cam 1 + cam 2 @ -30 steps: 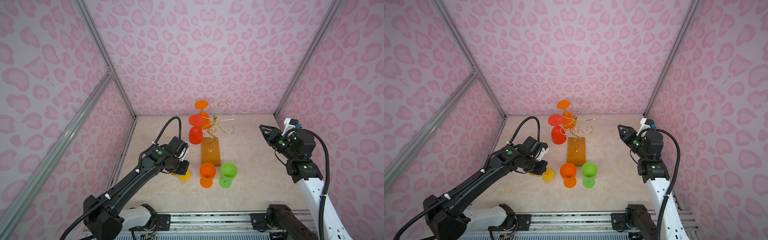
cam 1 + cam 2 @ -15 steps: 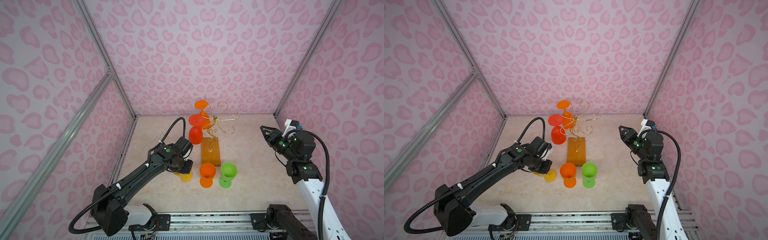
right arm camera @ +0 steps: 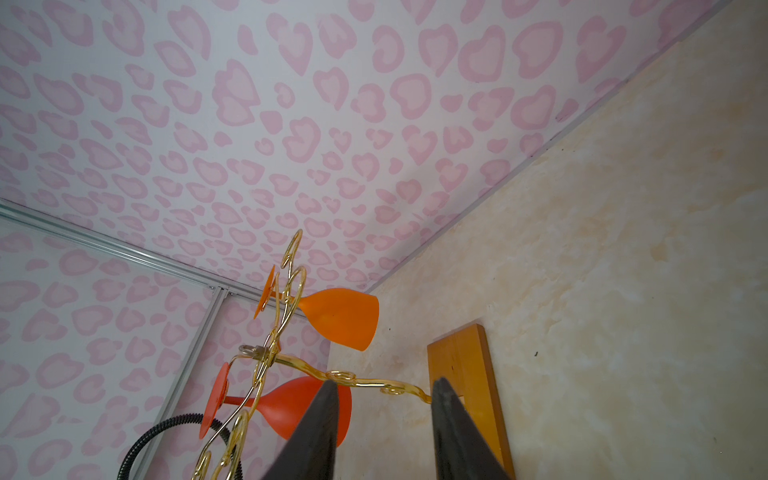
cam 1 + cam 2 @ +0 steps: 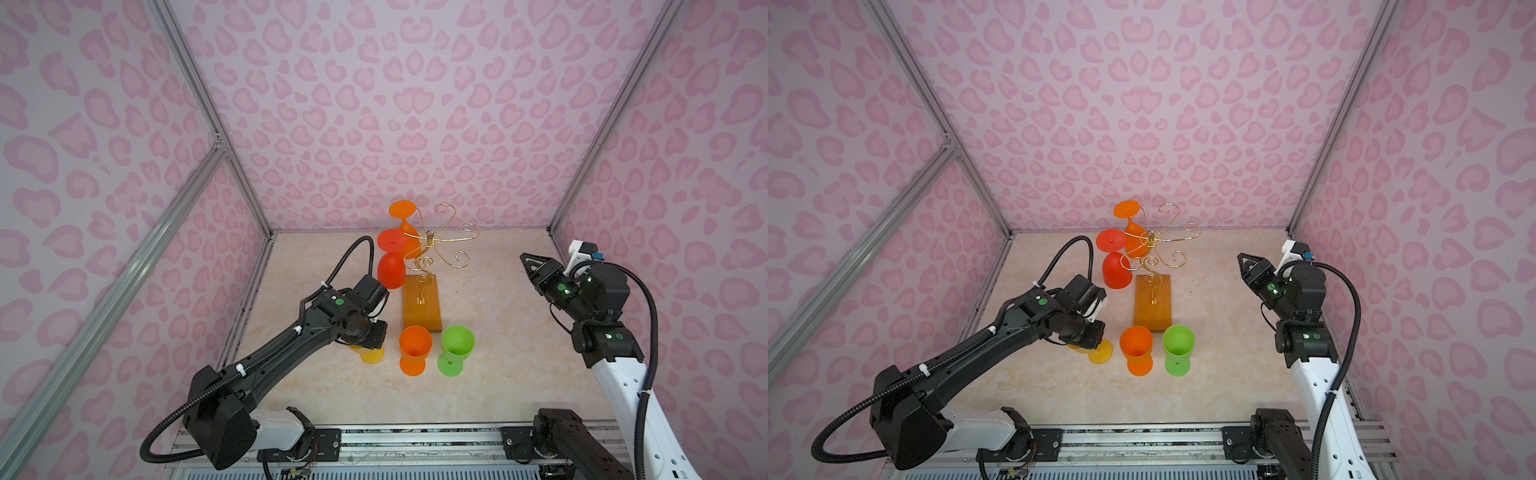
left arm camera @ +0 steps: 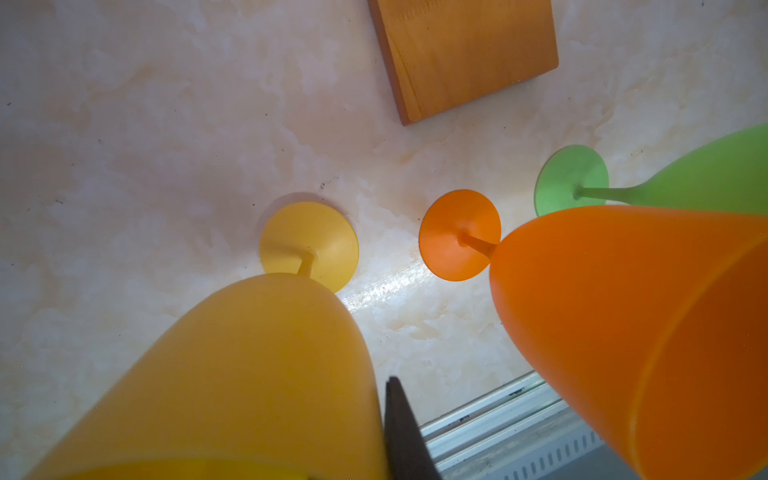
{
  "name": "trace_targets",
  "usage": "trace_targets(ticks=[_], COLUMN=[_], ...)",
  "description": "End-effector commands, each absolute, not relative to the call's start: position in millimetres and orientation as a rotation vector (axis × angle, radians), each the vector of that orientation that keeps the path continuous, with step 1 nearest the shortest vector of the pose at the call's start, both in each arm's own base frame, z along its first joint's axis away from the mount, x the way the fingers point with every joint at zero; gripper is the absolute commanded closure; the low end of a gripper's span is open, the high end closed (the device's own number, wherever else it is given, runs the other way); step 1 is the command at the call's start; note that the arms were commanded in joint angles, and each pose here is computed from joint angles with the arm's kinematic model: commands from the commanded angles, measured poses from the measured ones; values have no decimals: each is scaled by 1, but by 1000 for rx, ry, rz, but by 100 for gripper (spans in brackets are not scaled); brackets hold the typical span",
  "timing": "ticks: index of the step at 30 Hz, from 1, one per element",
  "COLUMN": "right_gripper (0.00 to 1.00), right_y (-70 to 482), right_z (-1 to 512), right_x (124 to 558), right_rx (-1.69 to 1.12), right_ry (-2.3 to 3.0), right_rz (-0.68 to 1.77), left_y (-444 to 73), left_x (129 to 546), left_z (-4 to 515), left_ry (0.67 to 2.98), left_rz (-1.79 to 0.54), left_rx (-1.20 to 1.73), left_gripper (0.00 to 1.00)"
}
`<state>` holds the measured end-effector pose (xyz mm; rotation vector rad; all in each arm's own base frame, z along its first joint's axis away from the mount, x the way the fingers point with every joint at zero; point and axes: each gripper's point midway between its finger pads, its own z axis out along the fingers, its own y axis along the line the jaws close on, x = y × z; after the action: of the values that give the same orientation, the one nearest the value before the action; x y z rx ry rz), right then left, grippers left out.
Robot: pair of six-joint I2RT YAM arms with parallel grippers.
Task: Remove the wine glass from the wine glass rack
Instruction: 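Set the yellow glass upright on the table and open the left gripper, then move the left gripper up to the red glass's base on the rack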
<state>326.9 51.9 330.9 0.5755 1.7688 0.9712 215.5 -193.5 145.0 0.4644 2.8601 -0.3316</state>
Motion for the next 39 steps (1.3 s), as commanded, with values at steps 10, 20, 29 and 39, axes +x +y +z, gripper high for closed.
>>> trace_targets(ticks=[10,20,29,39], right_gripper=[62,62,62,62], right_y=[51,50,49,45], right_z=[333,331,329,329], right_x=[328,329,327,324], right_rx=[564,569,572,578], right_ry=[1748,1744,1736,1727], right_rz=[981,989,990,983], left_y=[-206,-201,-197,-212], left_x=[218,208,216,267], left_z=[178,263,389,425], left_ry=[2777,2556,2104,1841], left_rz=[-449,-606,-981,-1585], left_rx=[448,407,174,-53], left_gripper=[52,38,37,38])
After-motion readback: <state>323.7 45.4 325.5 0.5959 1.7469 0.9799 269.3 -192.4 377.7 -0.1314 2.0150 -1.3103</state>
